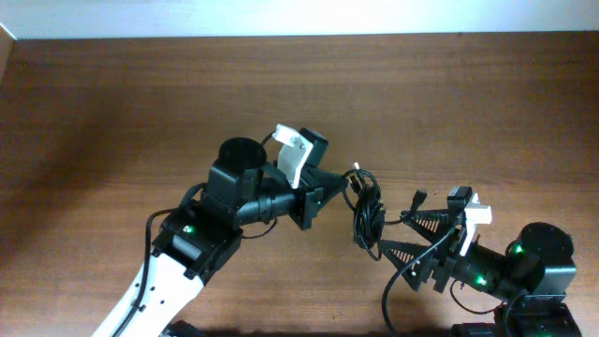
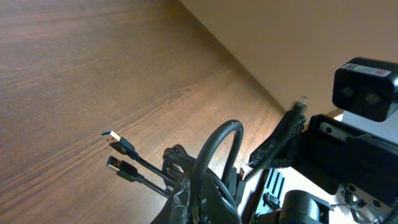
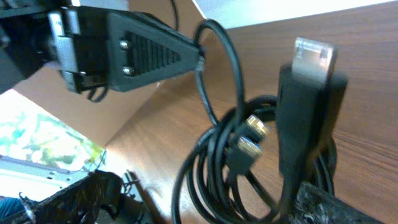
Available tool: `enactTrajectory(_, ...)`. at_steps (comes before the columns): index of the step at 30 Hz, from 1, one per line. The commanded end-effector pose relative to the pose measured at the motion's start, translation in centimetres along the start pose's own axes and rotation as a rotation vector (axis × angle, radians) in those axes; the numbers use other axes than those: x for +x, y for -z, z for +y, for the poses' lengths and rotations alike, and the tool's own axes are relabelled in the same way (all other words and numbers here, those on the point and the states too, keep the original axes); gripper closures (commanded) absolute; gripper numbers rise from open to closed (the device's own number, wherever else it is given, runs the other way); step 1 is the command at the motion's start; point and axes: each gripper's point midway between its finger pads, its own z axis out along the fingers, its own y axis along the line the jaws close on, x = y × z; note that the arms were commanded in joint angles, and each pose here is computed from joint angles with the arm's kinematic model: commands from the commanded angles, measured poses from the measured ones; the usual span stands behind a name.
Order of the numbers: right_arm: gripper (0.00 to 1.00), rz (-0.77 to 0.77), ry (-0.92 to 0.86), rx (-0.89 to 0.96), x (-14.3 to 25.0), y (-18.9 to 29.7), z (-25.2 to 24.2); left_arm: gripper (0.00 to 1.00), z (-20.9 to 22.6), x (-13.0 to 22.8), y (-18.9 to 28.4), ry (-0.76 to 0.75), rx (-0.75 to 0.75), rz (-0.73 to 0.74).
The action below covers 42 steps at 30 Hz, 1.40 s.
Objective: Untangle cables
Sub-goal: 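Carry the lifted bundle toward the right gripper, right gripper reaching in, then grasp the bundle with the right gripper and open the left gripper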
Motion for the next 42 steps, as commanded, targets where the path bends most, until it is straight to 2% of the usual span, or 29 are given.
enactTrajectory(1,0.05,-0.018,-0.013,0.082,-0.3,0.2,-1.3,1.0,-0.7,-2.5,2.4,-0.054,-0.009,-0.093)
enactTrajectory(4,0.0,-0.019,-0.016,0.09,-0.3,0.2,-1.4,1.0,0.5,-2.9,4.2,-0.053,-0.074,-0.119)
enactTrajectory(8,0.01,-0.015,-0.014,0.078,-0.2,0.2,-1.2,1.0,1.2,-3.0,5.8,-0.028,-0.11,-0.138)
enactTrajectory(9,0.01,-0.008,0.002,0.055,-0.1,0.2,-0.8,1.0,0.4,-3.4,5.7,-0.008,-0.08,-0.152)
enactTrajectory(12,0.01,0.007,0.064,0.0,0.1,0.2,0.1,1.0,-2.7,-5.3,5.5,-0.105,0.037,-0.219)
enactTrajectory(19,0.01,0.014,0.082,-0.05,0.2,0.2,1.0,1.0,-7.4,-4.8,4.0,-0.177,0.177,-0.212)
enactTrajectory(22,0.01,0.012,0.153,-0.182,-0.1,0.5,3.4,1.0,-8.0,-5.1,2.7,-0.178,0.213,-0.216)
enactTrajectory(35,0.01,0.012,0.249,-0.294,-0.1,0.9,5.4,1.0,-8.9,-7.0,1.9,-0.106,0.253,-0.284)
enactTrajectory(41,0.01,0.01,0.258,-0.304,-0.2,1.0,5.6,1.0,-12.0,-5.0,-0.6,-0.123,0.349,-0.22)
enactTrajectory(42,0.04,0.009,0.26,-0.304,-0.2,1.0,5.6,1.0,-12.0,-4.8,-1.1,-0.122,0.353,-0.213)
